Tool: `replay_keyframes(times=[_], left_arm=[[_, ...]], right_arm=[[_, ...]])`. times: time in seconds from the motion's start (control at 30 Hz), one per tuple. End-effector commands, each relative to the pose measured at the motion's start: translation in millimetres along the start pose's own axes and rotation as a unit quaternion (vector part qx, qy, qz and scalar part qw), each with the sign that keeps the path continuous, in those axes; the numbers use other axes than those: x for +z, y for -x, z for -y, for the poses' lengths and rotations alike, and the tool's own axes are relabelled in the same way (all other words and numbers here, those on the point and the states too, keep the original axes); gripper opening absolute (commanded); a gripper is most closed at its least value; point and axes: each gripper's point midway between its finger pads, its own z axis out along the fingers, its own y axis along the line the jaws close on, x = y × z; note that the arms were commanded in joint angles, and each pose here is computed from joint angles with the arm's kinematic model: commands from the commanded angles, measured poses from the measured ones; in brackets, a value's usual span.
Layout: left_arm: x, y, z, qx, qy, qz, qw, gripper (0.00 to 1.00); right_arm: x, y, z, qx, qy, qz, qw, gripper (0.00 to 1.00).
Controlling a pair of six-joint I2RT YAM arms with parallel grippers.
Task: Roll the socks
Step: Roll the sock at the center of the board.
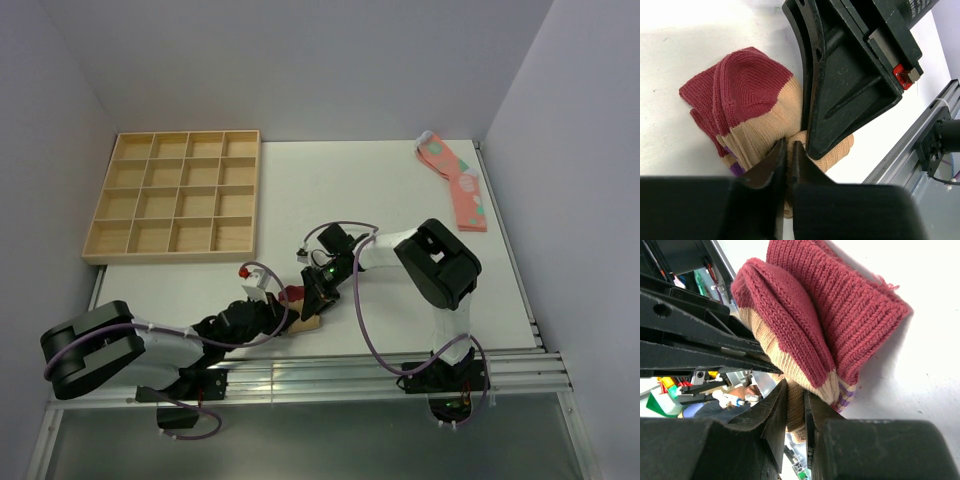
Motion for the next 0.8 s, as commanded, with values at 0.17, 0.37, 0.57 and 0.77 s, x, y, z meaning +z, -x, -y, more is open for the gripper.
replay_keyframes(times=[0.17,0.37,0.57,0.77], left_arm=[[-1,-34,-23,-0.004,0.054,-0.073,0.996,0.00],[-5,-47,-29,-0.033,0.069,-0.099,0.992,0.00],[-11,-54,-36,-0.061,0.080,-0.114,0.988,0.00],[-16,-56,-50,-0.088,0.103,-0.124,0.983,0.00]], right_arm=[[-3,7,46,-0.009,-0.105,0.051,0.993,0.22],[-9,15,32,-0.037,-0.093,0.093,0.991,0.34],[-15,22,28,-0.052,-0.093,0.127,0.986,0.36],[-22,34,20,-0.062,-0.093,0.167,0.980,0.38]])
